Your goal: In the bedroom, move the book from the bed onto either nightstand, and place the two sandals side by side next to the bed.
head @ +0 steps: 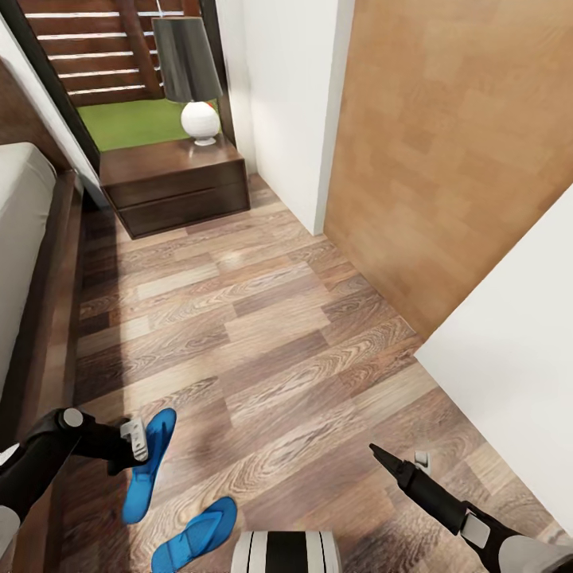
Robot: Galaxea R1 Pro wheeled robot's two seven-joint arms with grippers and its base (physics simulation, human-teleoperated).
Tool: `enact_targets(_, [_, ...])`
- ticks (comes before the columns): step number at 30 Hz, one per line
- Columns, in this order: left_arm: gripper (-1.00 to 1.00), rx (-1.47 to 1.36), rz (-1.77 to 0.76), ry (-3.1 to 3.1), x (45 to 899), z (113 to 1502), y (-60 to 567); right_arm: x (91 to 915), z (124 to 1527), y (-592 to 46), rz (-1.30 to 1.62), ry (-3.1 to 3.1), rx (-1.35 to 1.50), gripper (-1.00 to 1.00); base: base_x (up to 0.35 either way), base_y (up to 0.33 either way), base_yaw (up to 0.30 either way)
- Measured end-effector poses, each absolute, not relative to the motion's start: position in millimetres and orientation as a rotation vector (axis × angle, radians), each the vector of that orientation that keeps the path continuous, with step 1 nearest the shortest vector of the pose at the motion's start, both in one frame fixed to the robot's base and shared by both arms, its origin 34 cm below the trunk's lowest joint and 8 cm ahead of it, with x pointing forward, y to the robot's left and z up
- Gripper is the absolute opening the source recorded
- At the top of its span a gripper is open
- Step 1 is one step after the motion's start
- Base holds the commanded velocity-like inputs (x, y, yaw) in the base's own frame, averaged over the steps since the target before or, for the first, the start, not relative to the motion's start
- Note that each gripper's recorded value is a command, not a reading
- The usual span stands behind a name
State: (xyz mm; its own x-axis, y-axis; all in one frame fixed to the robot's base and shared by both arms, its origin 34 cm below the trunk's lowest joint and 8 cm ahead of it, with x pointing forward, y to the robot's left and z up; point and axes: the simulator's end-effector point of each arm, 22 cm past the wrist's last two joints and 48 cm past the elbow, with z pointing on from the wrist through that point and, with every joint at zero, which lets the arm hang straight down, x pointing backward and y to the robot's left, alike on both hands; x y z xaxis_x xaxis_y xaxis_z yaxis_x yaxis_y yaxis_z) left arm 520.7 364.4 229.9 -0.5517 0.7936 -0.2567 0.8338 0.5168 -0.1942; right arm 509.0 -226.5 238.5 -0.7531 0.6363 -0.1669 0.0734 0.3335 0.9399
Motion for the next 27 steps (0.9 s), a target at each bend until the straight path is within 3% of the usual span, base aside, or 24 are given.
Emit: enact_targets(27, [-1.00,1.533,-0.303,2.649,513,172,369,478,190,-226,1.425,2.170,0.711,1.00,0.000,0.000,0.000])
